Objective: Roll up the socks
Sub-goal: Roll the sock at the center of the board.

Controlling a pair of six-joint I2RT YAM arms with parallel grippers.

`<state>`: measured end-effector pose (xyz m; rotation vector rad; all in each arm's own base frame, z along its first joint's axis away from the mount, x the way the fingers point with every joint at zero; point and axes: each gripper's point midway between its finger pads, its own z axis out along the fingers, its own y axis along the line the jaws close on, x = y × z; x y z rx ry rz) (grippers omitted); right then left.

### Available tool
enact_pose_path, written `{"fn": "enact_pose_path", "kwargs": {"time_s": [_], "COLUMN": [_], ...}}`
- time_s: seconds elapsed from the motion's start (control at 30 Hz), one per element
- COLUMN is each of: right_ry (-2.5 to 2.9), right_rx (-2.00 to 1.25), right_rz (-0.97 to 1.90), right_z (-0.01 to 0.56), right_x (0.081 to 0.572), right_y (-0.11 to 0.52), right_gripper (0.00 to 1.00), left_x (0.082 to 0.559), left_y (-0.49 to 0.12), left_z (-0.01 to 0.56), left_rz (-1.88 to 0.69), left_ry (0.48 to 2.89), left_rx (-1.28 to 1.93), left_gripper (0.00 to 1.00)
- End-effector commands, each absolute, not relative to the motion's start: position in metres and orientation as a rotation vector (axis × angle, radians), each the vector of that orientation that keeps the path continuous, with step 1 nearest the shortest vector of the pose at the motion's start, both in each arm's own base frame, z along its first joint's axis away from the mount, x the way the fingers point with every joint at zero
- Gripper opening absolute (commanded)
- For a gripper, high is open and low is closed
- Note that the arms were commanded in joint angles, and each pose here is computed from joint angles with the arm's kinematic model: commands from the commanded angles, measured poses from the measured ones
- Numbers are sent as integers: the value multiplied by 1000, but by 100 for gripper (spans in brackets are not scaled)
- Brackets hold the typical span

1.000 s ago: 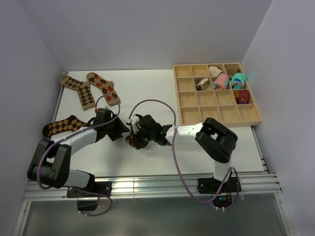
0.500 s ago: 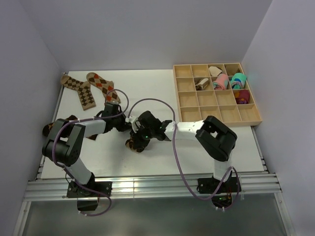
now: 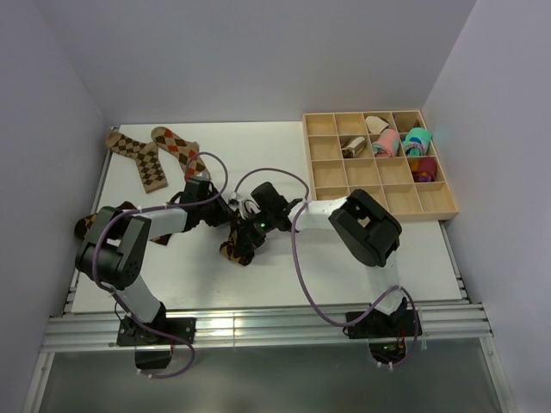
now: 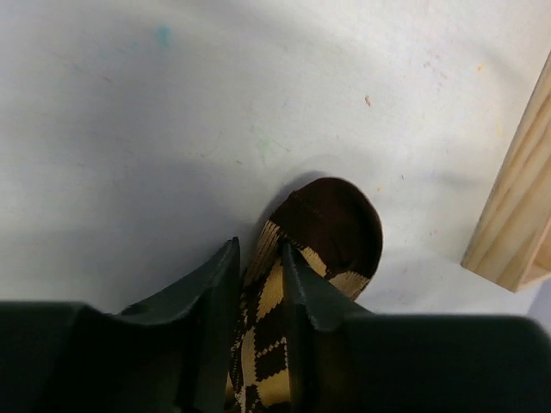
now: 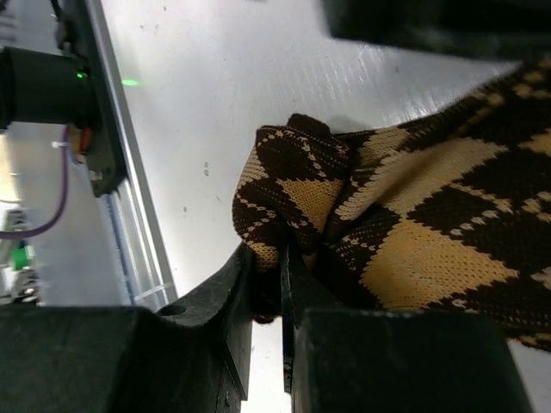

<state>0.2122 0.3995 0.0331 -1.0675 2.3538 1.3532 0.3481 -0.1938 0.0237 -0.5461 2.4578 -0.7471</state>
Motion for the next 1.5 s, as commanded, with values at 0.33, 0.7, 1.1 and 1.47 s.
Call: {"fn": "enact_pose_path", "kwargs": {"time_s": [0.33, 0.7, 1.1, 1.47], "right_ry": [2589, 2656, 2682, 2662], "right_rx": [-805, -729, -668, -650], "right_rz": [1393, 1426, 1407, 1385], "right_z": [3, 4, 1, 4], "right_x": [226, 235, 242, 241], "right_y": [379, 386, 386, 382], "right_gripper": [0, 0, 1, 14], "left_x": [302, 230, 228, 228], "left_y": [-130, -169, -169, -166], "left_z": [91, 60, 31, 5], "left_rz": [-565, -829, -765, -646], "left_ry": [2237, 2282, 2278, 2344], "left_rx": [-830, -995, -1121, -1135], "left_gripper": [86, 83, 74, 47]}}
